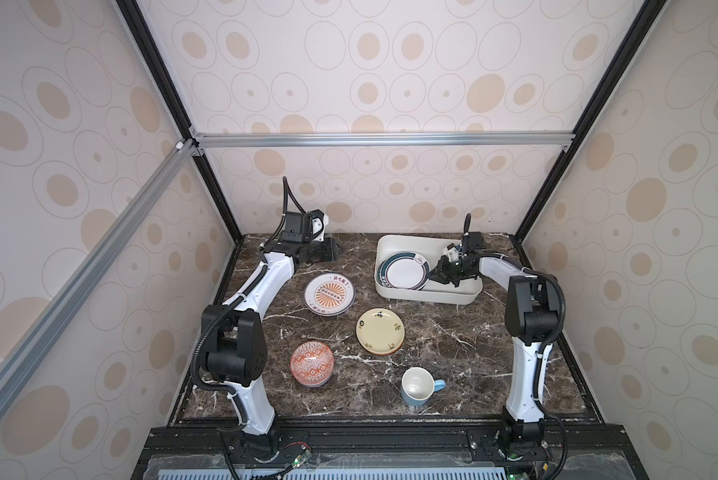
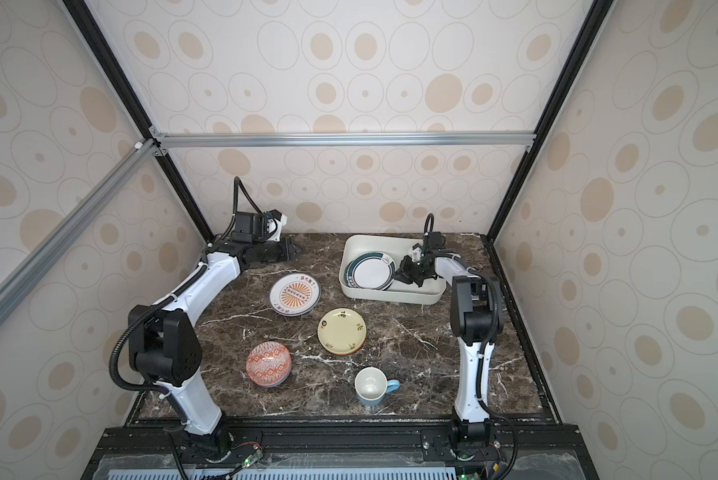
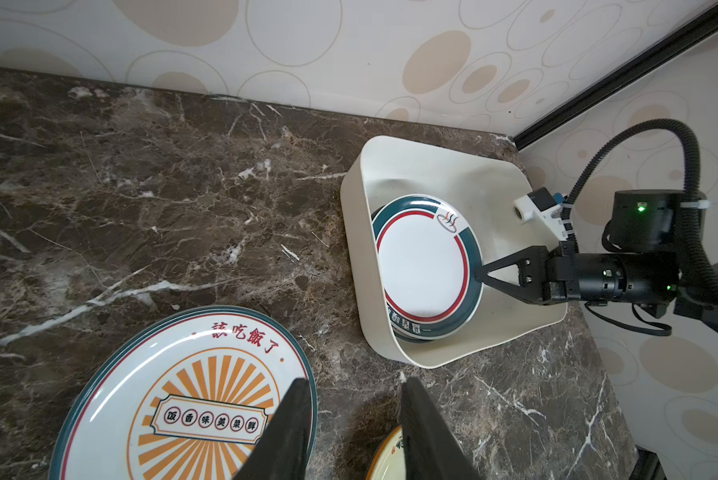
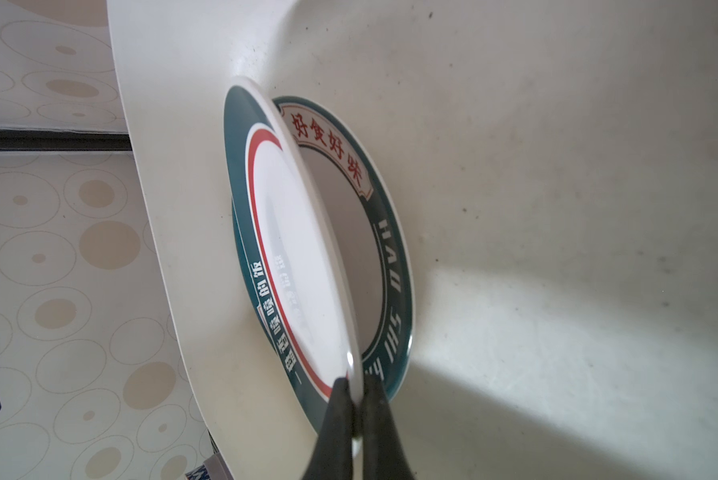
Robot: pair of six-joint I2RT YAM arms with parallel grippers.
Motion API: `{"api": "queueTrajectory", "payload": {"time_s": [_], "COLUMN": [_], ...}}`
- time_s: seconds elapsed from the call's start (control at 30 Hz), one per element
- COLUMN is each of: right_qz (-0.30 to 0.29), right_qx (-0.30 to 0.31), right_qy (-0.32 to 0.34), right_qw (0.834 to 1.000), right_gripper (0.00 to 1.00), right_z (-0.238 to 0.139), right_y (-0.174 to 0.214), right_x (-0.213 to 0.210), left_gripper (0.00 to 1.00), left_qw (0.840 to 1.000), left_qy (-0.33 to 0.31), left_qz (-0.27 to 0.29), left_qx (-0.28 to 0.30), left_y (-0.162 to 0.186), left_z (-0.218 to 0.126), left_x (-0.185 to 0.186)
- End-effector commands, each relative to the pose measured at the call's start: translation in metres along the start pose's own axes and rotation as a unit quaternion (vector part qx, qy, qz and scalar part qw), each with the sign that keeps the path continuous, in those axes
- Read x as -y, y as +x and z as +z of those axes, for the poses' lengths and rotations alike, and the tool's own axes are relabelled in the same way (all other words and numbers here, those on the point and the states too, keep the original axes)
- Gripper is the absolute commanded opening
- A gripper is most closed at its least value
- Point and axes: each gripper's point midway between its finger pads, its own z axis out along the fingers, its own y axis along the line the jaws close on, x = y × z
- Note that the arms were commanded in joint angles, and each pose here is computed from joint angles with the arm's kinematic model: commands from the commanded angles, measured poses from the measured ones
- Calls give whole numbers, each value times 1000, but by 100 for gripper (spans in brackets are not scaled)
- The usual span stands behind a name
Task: Place the mixed dishes into the plastic bin
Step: 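Carry the red-ringed plate into the white bin with the right gripper, then release the plate in the bin and move the right gripper to the sunburst plate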
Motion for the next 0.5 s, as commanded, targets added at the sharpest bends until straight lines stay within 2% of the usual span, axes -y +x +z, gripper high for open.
{"api": "queueTrajectory", "payload": {"time_s": [0.0, 0.13, 0.3, 0.4, 0.47], "right_qz": [-9, -20, -44, -51, -58], "right_qx": [-12, -26, -46, -52, -51], "right_qy": [-7, 9, 54, 69, 78], "right_qw": [1000, 999, 996, 995, 994], "right_gripper": [0, 3, 32, 39, 40], "right_z": [12, 17, 19, 17, 13], "right_y": [5, 9, 16, 17, 17], "right_x": [-9, -12, -13, -14, -15], "left_gripper": [37, 37, 37, 37, 38], "left_qw": [1000, 1000, 1000, 1000, 1000], "left_qy": [0, -2, -6, -9, -11], "left_qz": [14, 16, 18, 19, 22], "left_qx": [5, 2, -4, -7, -8], "left_y": [-2, 0, 4, 6, 8], "left_z": [-13, -11, -8, -7, -7], "left_x": [8, 6, 3, 0, -1]}}
